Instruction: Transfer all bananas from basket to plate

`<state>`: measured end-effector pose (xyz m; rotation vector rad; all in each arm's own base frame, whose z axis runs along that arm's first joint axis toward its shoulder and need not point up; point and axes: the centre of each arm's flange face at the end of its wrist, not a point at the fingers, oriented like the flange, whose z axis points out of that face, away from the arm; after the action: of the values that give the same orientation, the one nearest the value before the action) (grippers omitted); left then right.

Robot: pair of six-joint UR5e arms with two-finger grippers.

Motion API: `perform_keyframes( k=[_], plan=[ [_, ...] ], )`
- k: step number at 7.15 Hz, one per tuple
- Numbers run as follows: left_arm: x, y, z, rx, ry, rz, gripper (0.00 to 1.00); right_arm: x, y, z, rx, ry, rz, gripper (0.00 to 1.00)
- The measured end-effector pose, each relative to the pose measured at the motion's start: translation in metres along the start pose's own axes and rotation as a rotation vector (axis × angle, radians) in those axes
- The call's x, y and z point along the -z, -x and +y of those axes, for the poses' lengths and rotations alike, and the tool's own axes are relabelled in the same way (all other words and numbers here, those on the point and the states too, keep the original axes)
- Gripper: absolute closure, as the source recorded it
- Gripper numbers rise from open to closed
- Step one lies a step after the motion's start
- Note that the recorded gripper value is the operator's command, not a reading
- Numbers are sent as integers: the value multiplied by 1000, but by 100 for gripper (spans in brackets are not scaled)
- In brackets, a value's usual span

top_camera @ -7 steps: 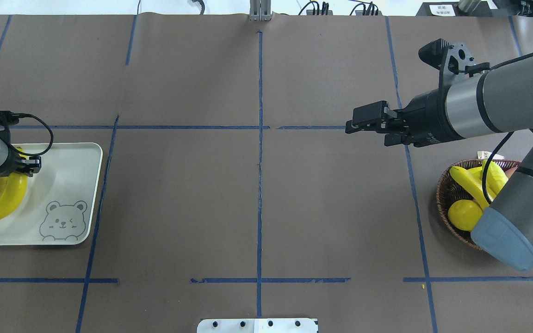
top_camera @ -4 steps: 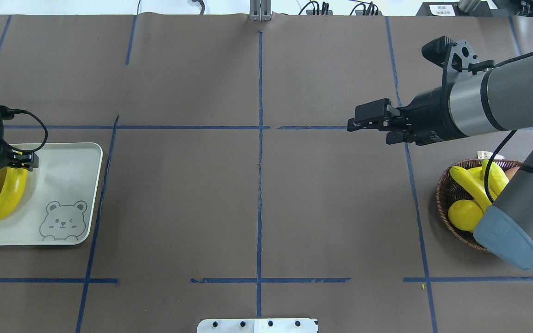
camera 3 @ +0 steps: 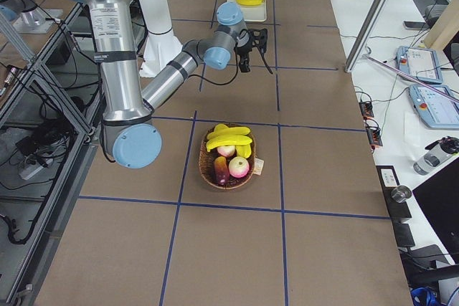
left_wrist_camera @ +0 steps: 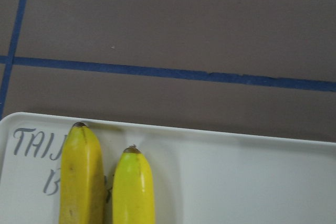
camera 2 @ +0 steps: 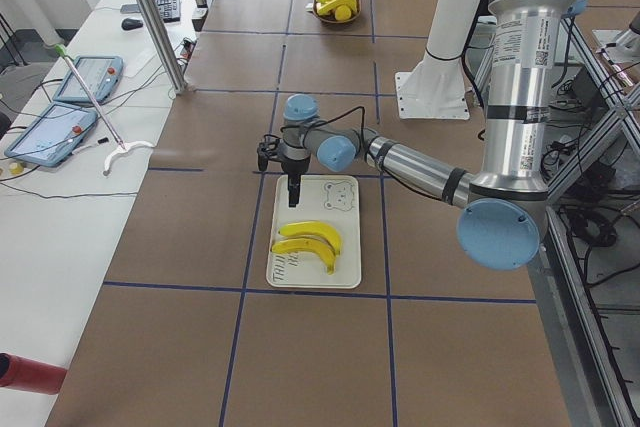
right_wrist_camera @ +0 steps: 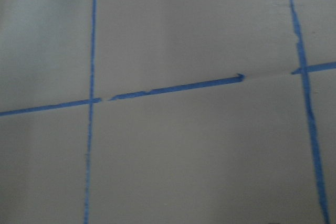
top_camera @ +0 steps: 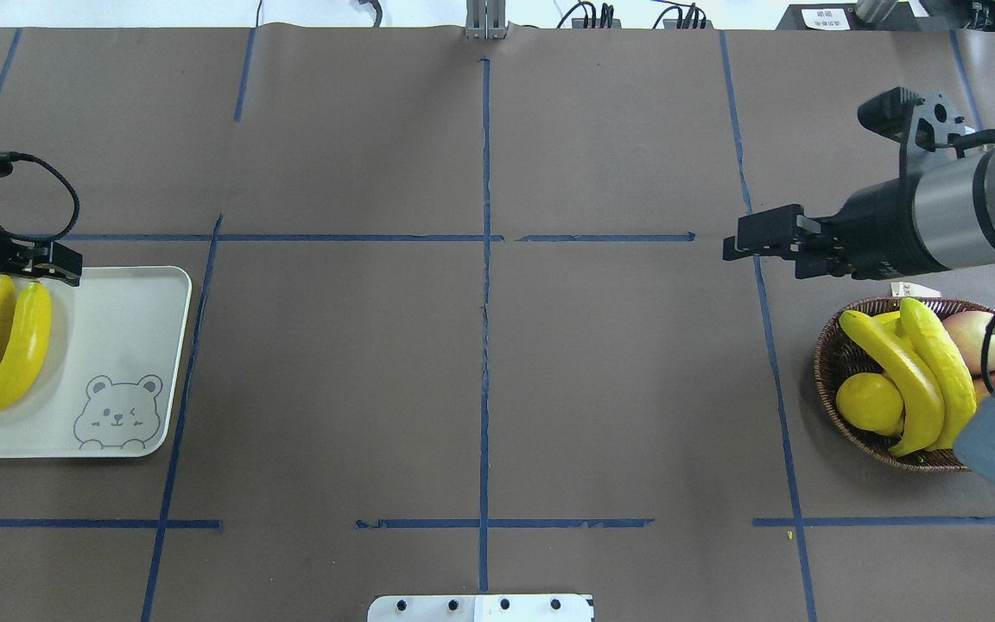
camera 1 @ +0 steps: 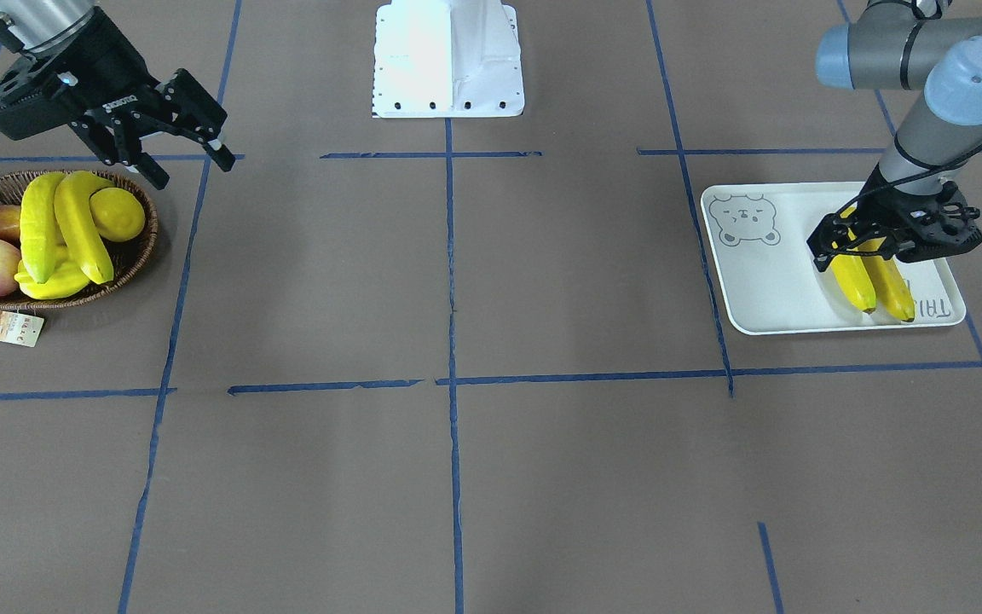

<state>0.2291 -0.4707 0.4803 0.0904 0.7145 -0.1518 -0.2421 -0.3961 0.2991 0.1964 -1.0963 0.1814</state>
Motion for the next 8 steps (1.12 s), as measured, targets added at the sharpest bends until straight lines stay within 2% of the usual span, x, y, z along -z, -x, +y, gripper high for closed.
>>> perform_keyframes(
  k=[1,2,3,4,6,8],
  plan=[
    [15,-22,-1,29,16,61,1,-4,-42,10,21,21,71,0],
    [30,-49,-4,82,24,118,1,-4,-85,20,80,46,134,0],
    [39,-74,-4,123,32,156,1,1,-121,27,144,66,172,0],
    [41,-99,2,145,46,179,1,10,-154,31,184,83,189,0],
    [40,-132,13,167,68,204,1,12,-202,37,208,119,218,2],
    [39,-143,17,170,76,211,1,-1,-230,39,198,150,251,12]
  ],
)
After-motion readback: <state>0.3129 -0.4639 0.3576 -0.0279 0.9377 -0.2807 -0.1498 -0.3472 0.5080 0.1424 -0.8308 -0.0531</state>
